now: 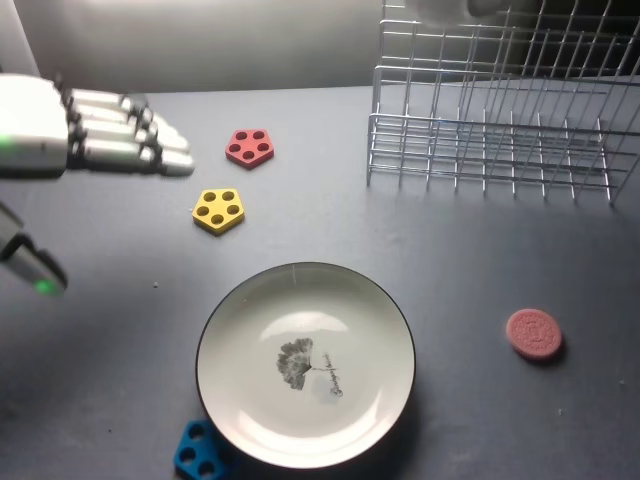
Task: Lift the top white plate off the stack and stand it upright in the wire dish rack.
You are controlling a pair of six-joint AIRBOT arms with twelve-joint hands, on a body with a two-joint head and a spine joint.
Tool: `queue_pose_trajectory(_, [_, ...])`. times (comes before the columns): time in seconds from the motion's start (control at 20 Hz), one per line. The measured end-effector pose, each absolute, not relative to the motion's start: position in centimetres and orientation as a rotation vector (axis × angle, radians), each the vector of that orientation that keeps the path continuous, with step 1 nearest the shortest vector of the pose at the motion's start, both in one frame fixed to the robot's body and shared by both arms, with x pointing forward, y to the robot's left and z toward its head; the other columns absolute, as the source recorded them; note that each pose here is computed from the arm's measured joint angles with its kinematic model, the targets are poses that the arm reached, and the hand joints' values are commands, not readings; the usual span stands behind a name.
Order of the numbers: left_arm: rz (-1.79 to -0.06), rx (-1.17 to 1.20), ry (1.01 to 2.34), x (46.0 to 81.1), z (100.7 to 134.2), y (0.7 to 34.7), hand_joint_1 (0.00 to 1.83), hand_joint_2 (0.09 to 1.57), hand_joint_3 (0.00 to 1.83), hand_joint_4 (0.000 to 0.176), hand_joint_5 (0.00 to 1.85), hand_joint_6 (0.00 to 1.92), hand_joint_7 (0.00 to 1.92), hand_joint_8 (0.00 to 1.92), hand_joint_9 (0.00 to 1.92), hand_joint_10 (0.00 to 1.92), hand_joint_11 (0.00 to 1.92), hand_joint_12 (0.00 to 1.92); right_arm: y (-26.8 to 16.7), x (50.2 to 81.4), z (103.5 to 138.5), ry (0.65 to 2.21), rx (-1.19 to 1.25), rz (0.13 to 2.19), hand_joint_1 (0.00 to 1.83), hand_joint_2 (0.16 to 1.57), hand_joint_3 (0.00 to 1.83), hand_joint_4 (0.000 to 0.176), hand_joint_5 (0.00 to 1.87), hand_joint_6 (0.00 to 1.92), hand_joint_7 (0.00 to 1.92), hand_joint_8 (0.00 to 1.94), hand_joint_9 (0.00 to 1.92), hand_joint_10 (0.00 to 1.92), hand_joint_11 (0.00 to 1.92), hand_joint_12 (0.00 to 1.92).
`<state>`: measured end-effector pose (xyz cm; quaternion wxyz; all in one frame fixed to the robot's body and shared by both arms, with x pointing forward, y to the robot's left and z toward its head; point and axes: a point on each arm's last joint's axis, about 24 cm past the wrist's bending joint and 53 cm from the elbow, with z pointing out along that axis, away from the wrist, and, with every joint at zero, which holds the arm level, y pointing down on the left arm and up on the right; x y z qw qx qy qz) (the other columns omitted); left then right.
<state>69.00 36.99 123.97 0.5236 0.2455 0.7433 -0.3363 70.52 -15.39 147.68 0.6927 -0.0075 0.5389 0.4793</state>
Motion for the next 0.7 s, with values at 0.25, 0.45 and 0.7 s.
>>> queue_pose_trajectory(0.25, [-0.813, 0.640, 1.843, 68.3, 121.8, 35.4, 0.54, 0.80, 0.00, 0.000, 0.04, 0.00, 0.09, 0.01, 0.13, 0.01, 0.00, 0.62, -16.1, 71.0, 146.8, 1.245, 0.048, 1.078, 1.50, 1.03, 0.00, 0.000, 1.00, 0.94, 1.22, 0.30, 1.14, 0.66, 1.02, 1.28])
queue_pose_trajectory(0.45, [-0.842, 0.629, 1.818, 67.4, 122.8, 34.9, 0.53, 0.80, 0.00, 0.000, 0.04, 0.00, 0.09, 0.00, 0.13, 0.00, 0.00, 0.62, -16.5, 70.8, 147.2, 1.238, 0.066, 1.088, 1.50, 1.03, 0.00, 0.000, 1.00, 0.92, 1.18, 0.41, 1.20, 0.55, 1.05, 1.24])
queue_pose_trajectory(0.7, [-0.814, 0.627, 1.838, 67.6, 122.3, 35.3, 0.52, 0.81, 0.00, 0.000, 0.07, 0.01, 0.12, 0.01, 0.15, 0.01, 0.00, 0.67, -17.4, 70.7, 147.3, 1.242, 0.092, 1.075, 1.50, 1.04, 0.00, 0.000, 0.99, 0.96, 1.17, 0.41, 1.12, 0.67, 1.03, 1.27])
